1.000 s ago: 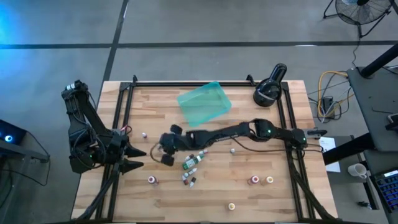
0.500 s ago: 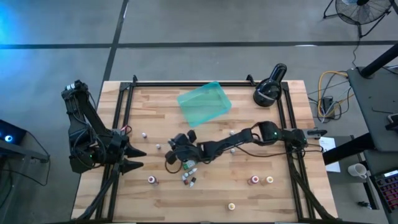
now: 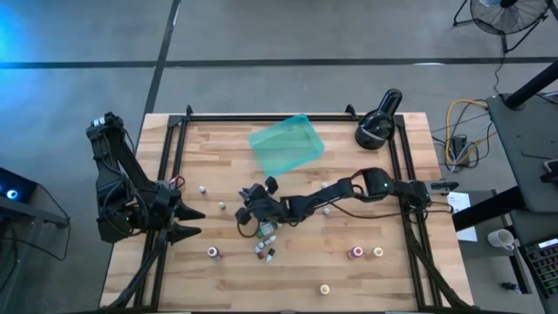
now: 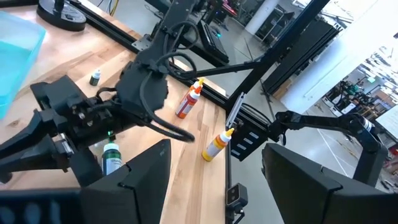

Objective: Pick & Place food coloring
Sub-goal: Adjust the violet small food coloring bottle

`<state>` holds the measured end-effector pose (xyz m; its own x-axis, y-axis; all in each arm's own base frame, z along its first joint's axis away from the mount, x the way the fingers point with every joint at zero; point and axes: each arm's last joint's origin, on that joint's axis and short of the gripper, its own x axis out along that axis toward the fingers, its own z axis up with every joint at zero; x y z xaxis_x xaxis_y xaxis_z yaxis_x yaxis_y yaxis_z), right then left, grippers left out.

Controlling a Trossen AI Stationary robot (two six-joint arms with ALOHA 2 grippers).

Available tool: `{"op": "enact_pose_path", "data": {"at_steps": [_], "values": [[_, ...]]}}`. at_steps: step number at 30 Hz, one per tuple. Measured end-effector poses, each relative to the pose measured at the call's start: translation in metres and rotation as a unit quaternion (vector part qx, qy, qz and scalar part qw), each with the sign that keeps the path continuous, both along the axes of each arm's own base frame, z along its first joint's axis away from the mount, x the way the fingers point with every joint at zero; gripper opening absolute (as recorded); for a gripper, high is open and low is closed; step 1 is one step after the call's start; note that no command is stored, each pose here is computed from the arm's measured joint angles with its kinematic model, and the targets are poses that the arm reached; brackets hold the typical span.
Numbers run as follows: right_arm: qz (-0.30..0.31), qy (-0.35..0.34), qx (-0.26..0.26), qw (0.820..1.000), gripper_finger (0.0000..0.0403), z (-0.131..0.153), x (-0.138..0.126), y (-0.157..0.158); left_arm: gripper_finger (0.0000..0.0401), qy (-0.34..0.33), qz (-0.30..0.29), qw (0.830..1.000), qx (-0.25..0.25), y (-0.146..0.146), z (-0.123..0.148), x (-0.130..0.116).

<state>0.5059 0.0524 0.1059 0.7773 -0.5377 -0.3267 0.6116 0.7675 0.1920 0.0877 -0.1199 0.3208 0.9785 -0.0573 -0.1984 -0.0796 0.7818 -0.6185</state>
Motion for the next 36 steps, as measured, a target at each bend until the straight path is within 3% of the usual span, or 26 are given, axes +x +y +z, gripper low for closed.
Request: {"op": "enact_pose_path", "data": {"at_steps": [4,9,18,36], "values": [[0.013,-0.003,0.007,1.0,0.0049,-0.003,0.0,-0.007,0.0225,0.001,0.0,1.0,0.004,0.0,-0.002,0.0],[0.082,0.015,0.021,0.996,0.0049,-0.006,0.001,-0.013,0.0225,0.001,-0.002,1.0,0.013,0.0,-0.002,0.0],[0.07,0.02,0.02,0.997,0.005,-0.009,0.001,-0.028,0.0225,0.001,-0.002,1.0,0.013,0.0,-0.002,0.0],[0.073,0.022,0.019,0.997,0.005,-0.009,0.001,-0.028,0.0225,0.001,-0.002,1.0,0.012,0.0,-0.002,0.0]]}}
